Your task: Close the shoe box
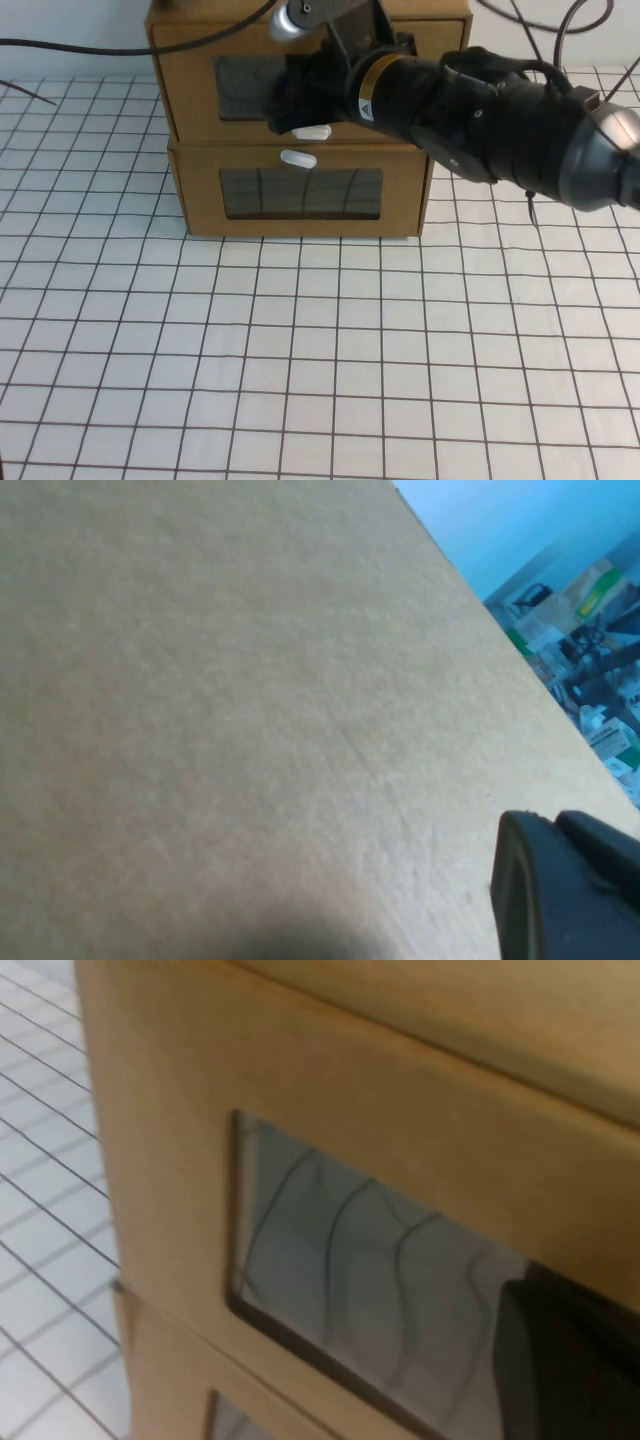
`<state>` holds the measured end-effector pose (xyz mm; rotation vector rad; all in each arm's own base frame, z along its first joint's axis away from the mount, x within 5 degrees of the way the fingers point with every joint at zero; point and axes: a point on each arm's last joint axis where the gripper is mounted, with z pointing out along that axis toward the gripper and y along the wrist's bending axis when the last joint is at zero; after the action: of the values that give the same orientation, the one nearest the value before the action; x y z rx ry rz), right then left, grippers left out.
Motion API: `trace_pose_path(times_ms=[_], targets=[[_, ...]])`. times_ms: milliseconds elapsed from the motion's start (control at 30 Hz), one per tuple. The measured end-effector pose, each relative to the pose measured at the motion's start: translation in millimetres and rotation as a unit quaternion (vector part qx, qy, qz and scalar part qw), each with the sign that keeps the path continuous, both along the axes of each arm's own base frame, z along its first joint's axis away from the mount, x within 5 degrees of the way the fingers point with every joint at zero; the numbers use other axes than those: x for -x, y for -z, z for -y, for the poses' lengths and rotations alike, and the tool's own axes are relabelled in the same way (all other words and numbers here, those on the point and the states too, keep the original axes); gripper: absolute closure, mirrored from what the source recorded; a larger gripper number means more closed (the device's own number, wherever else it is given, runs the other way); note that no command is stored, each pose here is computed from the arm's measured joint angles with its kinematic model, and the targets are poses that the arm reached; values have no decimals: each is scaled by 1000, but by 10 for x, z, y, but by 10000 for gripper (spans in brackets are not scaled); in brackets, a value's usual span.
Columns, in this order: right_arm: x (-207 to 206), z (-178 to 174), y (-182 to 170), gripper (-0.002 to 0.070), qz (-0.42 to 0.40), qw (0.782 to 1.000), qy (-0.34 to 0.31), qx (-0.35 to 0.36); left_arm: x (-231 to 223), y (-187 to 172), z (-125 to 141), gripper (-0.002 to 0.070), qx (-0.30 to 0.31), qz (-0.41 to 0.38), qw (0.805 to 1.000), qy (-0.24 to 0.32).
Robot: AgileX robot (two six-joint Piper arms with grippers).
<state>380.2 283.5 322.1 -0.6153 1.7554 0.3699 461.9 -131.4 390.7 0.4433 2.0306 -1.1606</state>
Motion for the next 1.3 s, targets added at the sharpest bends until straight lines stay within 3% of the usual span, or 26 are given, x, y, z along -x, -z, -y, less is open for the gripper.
trace_pose_path(times_ms=[133,267,400,600,833,1067,1300], targets=[[97,69,-106,689,-16,999,19,34,8,-48,-34,679,14,29,999,16],[305,23,-231,689,2,994,-1,111,127,-263,-67,679,11,74,997,25],[582,-53,-388,689,24,983,-34,178,348,-559,-117,679,-25,120,992,20],[786,124,-702,690,34,980,-27,195,768,-922,-195,679,-82,158,983,43],[940,539,-1040,690,38,972,7,233,1186,-1306,-355,679,-119,199,973,17],[1202,1338,-1468,689,70,972,82,210,1879,-1527,-455,679,-148,220,964,4],[1693,1922,-1217,690,86,979,106,154,2635,-1269,-588,679,-204,211,956,-16]])
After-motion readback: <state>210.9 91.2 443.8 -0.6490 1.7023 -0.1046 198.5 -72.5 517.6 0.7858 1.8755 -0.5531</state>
